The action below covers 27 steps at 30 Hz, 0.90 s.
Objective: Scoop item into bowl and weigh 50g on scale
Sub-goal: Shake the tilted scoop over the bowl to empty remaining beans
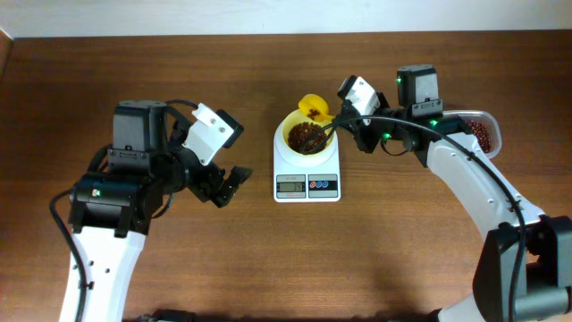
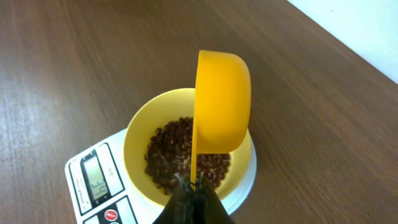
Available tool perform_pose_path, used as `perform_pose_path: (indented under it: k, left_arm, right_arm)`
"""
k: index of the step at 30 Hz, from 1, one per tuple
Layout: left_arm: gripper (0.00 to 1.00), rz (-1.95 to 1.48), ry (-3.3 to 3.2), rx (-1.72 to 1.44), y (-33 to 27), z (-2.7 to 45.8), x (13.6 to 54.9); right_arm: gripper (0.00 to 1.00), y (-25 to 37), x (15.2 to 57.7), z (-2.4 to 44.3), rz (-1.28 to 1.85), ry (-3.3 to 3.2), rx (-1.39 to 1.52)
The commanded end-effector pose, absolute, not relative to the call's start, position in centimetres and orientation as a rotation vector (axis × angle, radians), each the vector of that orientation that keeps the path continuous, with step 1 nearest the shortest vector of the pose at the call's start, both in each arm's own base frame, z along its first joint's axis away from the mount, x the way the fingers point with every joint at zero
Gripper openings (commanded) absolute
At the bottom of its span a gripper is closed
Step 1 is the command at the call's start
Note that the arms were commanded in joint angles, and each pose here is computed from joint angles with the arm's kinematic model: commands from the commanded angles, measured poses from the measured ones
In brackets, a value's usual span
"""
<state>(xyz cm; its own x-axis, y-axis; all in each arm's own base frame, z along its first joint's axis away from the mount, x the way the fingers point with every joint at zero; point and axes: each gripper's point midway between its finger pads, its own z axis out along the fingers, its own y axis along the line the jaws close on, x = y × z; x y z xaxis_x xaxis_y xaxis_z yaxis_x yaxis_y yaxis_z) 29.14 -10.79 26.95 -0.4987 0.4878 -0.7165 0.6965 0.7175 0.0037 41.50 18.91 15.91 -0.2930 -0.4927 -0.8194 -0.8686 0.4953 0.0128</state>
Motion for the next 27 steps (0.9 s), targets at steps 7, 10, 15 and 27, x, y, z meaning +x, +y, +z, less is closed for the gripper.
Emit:
perform_pose_path:
  k: [7,10,15,27]
  left_arm:
    - [0.99,-0.348,2.173,0.904,-10.63,27.72,29.33]
    - [0.99,-0.348,2.173,0.904,-10.63,27.72,29.33]
    - [0.99,-0.349,2.172,0.904,-10.63,27.73,29.33]
    - [0.99,-0.348,2.173,0.904,-10.63,27.73,29.33]
  right_arm:
    - [0.04,18.84,41.44,16.98,0.568,1.915,-1.134]
    - [0.04,18.84,41.44,16.98,0.569,1.915,-1.133]
    - [0.04,18.84,41.44,16.98,0.568,1.915,-1.134]
    - [0.04,19.72,41.52,16.13,0.348,1.799,-1.355]
